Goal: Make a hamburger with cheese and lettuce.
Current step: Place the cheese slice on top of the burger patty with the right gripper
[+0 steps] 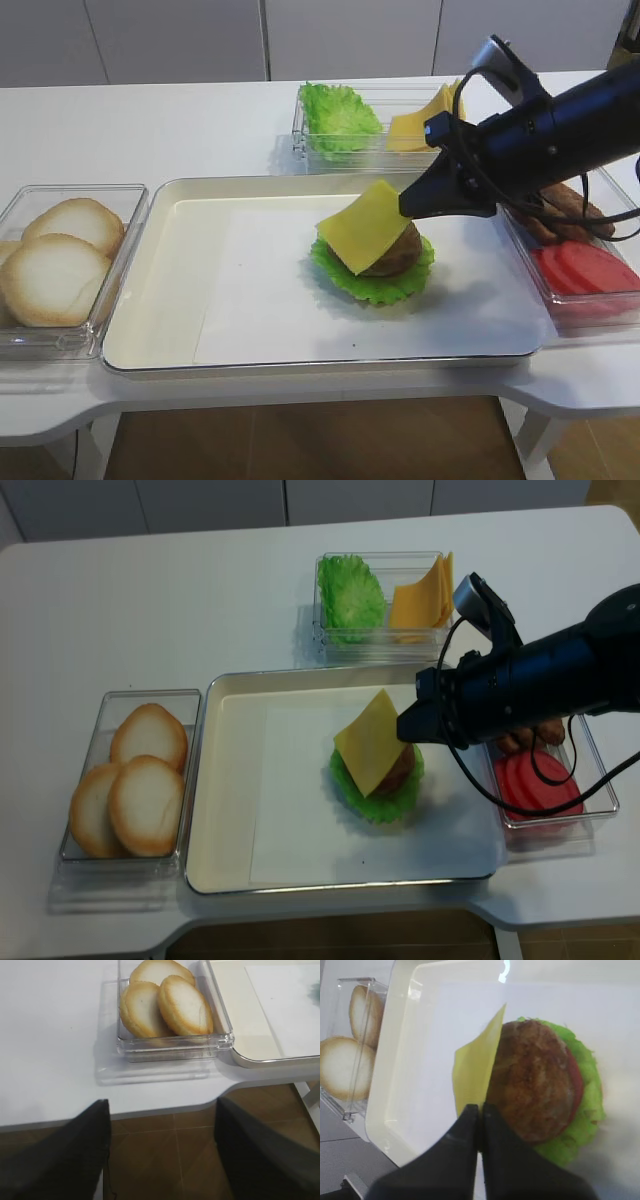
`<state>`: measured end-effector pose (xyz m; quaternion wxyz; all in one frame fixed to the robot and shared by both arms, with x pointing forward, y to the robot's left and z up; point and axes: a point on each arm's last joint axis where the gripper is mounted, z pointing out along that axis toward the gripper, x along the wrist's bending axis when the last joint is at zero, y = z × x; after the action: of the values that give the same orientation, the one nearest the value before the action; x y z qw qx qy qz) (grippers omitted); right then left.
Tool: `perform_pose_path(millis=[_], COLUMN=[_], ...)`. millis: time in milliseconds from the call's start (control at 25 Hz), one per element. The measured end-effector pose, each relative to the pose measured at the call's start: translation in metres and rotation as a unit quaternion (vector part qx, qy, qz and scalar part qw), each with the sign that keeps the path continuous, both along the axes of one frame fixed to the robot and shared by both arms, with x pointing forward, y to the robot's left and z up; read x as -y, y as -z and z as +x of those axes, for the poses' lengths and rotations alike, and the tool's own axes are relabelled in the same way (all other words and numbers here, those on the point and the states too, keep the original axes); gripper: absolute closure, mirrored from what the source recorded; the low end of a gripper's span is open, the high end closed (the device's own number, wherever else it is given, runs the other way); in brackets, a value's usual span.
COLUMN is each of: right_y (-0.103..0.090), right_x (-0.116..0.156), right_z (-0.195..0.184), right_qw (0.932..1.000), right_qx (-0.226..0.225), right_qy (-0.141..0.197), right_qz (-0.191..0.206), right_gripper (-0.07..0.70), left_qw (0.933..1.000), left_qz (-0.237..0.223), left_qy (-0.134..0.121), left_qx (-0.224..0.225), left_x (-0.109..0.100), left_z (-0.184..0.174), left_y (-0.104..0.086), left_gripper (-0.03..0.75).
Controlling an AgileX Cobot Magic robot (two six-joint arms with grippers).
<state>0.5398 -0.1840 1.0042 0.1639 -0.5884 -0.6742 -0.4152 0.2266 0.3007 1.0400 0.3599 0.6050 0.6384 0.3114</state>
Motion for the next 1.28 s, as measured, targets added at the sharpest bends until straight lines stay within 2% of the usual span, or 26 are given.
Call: perform_pose_path(millis=[280, 560, 760, 1040, 1280], right_y=[0.004, 0.0049, 0.005, 0.0051, 0.0048], right_x=[0.0036, 0.0042, 0.0044, 0.0048, 0.0048], right_z=[0.0008, 0.0003, 0.0004, 0.0012, 0.0009], right_qw=[0.9995, 0.9993, 0.9993, 0.9992, 0.9992], right_qx=[0.002, 0.001, 0.001, -0.003, -0.011], right_qy=[0.004, 0.002, 0.003, 0.012, 0.018], right_qz=[-0.031, -0.037, -0.038, -0.037, -0.035], right_gripper=[0.627, 0.612, 0.518, 0.289, 0.262], left_qw=[1.0, 1.0, 1.0, 1.0, 1.0], left_qz=[0.0, 0.0, 0.0, 0.0, 0.0], left_qy=[0.0, 0.0, 0.0, 0.0, 0.0], left_qx=[0.0, 0.0, 0.0, 0.0, 0.0], left_x=[0.0, 0.0, 0.0, 0.0, 0.0], left_z=[0.0, 0.0, 0.0, 0.0, 0.0], left_y=[0.0, 0.0, 0.0, 0.0, 0.0], left_gripper=[0.239, 0.239, 0.239, 0.239, 0.239])
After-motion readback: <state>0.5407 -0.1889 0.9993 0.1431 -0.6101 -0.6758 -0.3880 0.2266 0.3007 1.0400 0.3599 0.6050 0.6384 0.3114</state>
